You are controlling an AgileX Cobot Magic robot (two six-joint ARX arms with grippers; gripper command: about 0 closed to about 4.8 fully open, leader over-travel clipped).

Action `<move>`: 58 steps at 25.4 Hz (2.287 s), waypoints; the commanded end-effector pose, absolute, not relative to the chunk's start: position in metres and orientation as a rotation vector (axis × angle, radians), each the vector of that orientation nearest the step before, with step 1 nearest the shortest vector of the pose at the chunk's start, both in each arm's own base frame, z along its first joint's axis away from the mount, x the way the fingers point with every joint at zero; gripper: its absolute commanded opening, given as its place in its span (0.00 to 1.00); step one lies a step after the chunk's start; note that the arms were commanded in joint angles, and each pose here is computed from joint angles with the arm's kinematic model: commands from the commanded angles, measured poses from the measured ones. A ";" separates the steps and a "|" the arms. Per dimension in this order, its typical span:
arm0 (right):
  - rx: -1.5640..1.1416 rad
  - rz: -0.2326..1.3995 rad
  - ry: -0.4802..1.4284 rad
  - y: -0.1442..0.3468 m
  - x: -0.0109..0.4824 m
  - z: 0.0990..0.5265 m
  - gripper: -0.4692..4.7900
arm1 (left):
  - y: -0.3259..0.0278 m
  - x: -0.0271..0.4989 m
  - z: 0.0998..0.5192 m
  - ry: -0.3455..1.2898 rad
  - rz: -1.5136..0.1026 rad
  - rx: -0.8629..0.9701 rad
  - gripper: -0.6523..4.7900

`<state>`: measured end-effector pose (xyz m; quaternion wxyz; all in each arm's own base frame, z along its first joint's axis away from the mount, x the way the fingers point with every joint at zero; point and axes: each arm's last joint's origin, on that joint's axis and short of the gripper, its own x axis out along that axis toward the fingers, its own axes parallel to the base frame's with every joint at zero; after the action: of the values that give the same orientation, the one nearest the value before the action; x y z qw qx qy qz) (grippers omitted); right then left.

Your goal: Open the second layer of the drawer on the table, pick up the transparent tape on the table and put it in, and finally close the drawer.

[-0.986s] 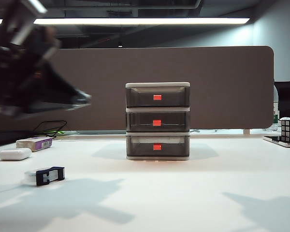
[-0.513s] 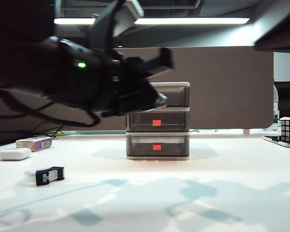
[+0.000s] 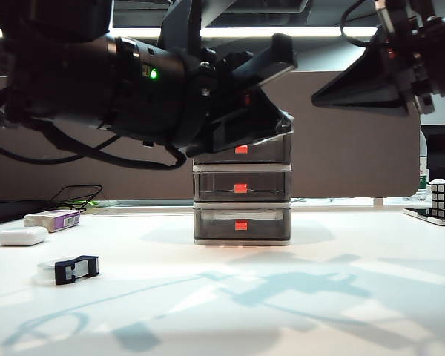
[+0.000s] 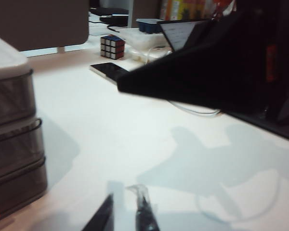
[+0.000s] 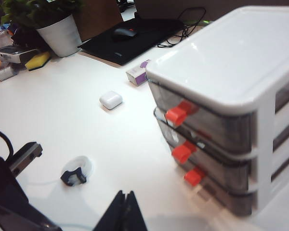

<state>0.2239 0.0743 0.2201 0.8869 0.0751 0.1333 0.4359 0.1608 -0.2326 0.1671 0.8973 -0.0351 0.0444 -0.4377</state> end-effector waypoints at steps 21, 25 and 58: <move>0.087 0.972 0.209 0.082 0.252 0.237 0.08 | -0.276 0.210 0.126 0.137 -0.298 -0.003 0.40; 0.088 0.973 0.210 0.082 0.252 0.237 0.08 | -0.282 0.215 0.123 0.131 -0.282 -0.003 0.40; 0.089 0.973 0.216 0.082 0.252 0.237 0.08 | -0.296 0.233 0.122 0.098 -0.198 -0.004 0.40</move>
<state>0.2517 0.0816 0.2335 0.8778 0.0462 0.1127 0.4633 0.2312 -0.2957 0.1217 0.9931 -0.0045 0.0486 -0.1064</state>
